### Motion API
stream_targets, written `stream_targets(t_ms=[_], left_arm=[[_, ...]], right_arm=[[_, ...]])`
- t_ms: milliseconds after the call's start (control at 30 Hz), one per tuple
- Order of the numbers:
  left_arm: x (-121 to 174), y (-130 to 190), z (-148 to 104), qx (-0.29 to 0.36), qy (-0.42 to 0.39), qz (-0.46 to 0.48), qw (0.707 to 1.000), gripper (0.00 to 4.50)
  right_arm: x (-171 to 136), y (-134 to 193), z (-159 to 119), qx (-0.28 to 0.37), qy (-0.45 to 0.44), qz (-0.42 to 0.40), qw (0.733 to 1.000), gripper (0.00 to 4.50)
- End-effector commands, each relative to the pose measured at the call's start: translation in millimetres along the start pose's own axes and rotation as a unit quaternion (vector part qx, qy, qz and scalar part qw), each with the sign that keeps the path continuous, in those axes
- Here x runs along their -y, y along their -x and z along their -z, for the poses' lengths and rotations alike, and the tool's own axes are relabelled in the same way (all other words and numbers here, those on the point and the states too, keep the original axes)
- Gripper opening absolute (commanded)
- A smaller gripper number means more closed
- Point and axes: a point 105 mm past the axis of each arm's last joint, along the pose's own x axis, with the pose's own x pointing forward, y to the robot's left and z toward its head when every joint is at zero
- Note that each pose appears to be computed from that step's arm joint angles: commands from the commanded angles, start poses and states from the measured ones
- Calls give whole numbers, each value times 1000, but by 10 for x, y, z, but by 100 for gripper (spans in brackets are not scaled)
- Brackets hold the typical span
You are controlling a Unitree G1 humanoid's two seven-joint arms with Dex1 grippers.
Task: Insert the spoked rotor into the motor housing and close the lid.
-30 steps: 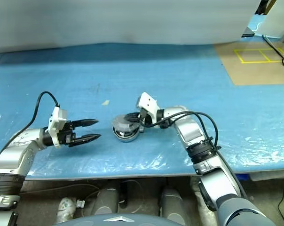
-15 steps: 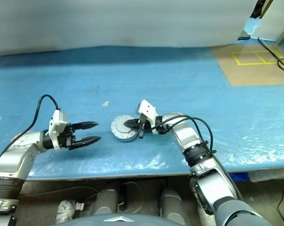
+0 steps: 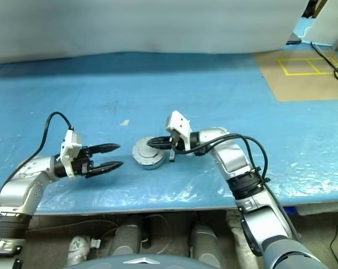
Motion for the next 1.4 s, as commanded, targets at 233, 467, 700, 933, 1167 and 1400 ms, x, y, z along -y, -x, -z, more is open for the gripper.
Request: stream_targets(t_ms=[233,467,700,933,1167,1400], left_arm=[[112,57,138,-22,-27,-4,999,339],[126,123,228,-26,-35,-29,999,339],[161,74,227,-32,-38,-35,998,339],[136,47,174,-33,-42,-38,998,339],[135,51,175,-33,-41,-36,998,339],[130,24,182,-31,-41,-33,998,339]], right_arm=[[-17,-126,194,-17,37,-10,999,333],[41,-206,261,-34,67,-5,997,447],[86,-254,406,-53,62,9,997,447],[53,-240,579,-81,66,6,995,392],[78,-215,497,-67,48,12,997,295],[49,-208,627,-96,14,1,995,295]])
